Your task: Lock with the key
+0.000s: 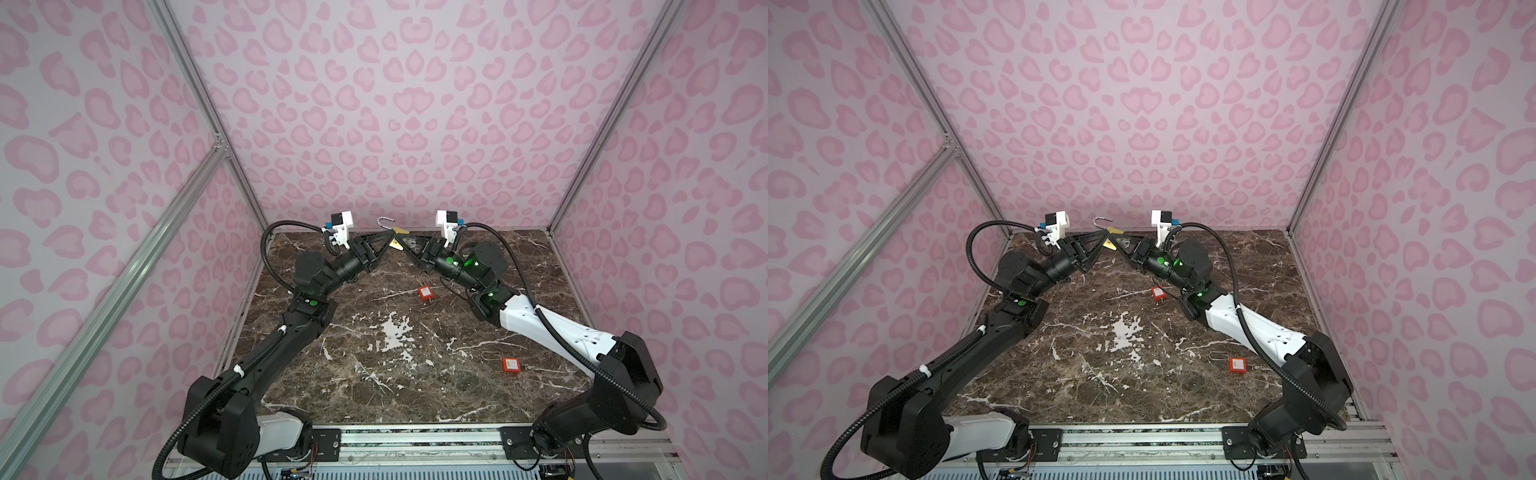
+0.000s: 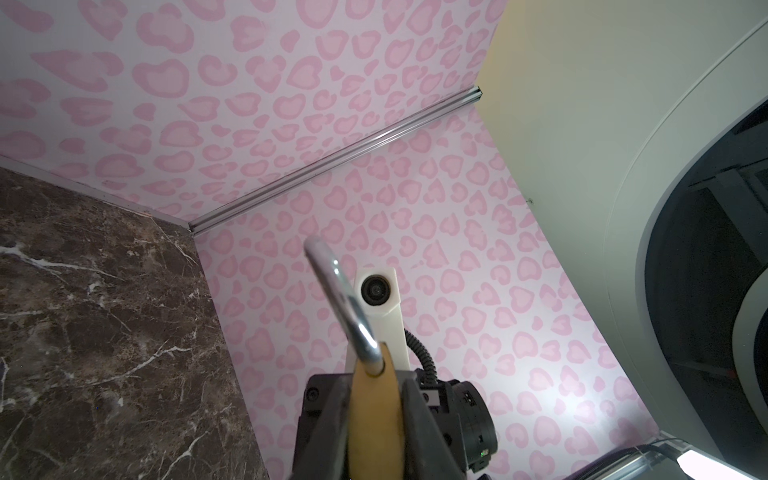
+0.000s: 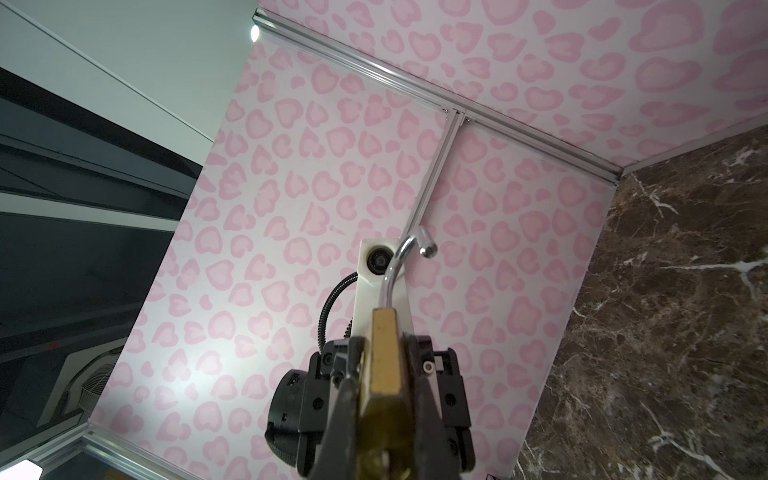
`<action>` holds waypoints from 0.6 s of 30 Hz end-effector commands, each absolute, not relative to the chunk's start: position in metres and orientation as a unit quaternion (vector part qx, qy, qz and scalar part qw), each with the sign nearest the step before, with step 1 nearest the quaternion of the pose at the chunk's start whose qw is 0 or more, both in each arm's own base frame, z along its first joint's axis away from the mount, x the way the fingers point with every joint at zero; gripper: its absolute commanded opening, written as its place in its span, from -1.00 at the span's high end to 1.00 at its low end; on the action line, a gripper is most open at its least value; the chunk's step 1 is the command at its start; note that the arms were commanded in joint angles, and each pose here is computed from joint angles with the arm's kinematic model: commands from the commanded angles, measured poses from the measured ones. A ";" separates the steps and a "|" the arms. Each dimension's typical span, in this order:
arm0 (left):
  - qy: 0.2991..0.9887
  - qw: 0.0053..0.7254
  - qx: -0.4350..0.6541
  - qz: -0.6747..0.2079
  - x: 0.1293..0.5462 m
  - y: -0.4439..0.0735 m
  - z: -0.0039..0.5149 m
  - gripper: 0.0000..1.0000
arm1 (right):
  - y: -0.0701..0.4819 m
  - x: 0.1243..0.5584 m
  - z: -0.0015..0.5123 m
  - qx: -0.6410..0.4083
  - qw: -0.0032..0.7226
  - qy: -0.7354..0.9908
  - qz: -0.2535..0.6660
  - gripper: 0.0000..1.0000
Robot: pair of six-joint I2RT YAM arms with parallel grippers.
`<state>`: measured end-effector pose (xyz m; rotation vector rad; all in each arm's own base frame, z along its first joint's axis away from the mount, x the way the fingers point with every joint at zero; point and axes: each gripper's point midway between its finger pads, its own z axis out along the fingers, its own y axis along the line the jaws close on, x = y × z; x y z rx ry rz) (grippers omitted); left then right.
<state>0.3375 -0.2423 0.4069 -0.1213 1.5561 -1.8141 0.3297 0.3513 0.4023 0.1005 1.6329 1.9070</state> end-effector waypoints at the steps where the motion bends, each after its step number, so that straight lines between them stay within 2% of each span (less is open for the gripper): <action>1: 0.592 0.383 -0.025 -0.709 0.332 -0.241 0.420 0.05 | 0.342 0.323 0.412 0.033 0.328 0.601 0.728 1.00; 2: 0.593 0.383 -0.023 -0.707 0.331 -0.241 0.420 -0.11 | 0.339 0.322 0.411 0.033 0.332 0.603 0.725 1.00; 3: 0.595 0.385 -0.023 -0.705 0.331 -0.241 0.419 -0.36 | 0.336 0.319 0.411 0.032 0.336 0.603 0.723 1.00; 6: 0.603 0.396 -0.016 -0.692 0.329 -0.239 0.417 -0.76 | 0.328 0.314 0.407 0.032 0.339 0.608 0.717 1.00; 7: 0.608 0.399 -0.018 -0.686 0.329 -0.238 0.415 -0.83 | 0.326 0.312 0.405 0.031 0.340 0.610 0.715 1.00; 12: 0.658 0.411 -0.005 -0.631 0.327 -0.232 0.398 -0.84 | 0.320 0.298 0.375 0.023 0.324 0.655 0.683 1.00; 18: 0.710 0.426 0.063 -0.558 0.300 -0.225 0.390 -0.83 | 0.318 0.284 0.357 -0.036 0.320 0.719 0.616 1.00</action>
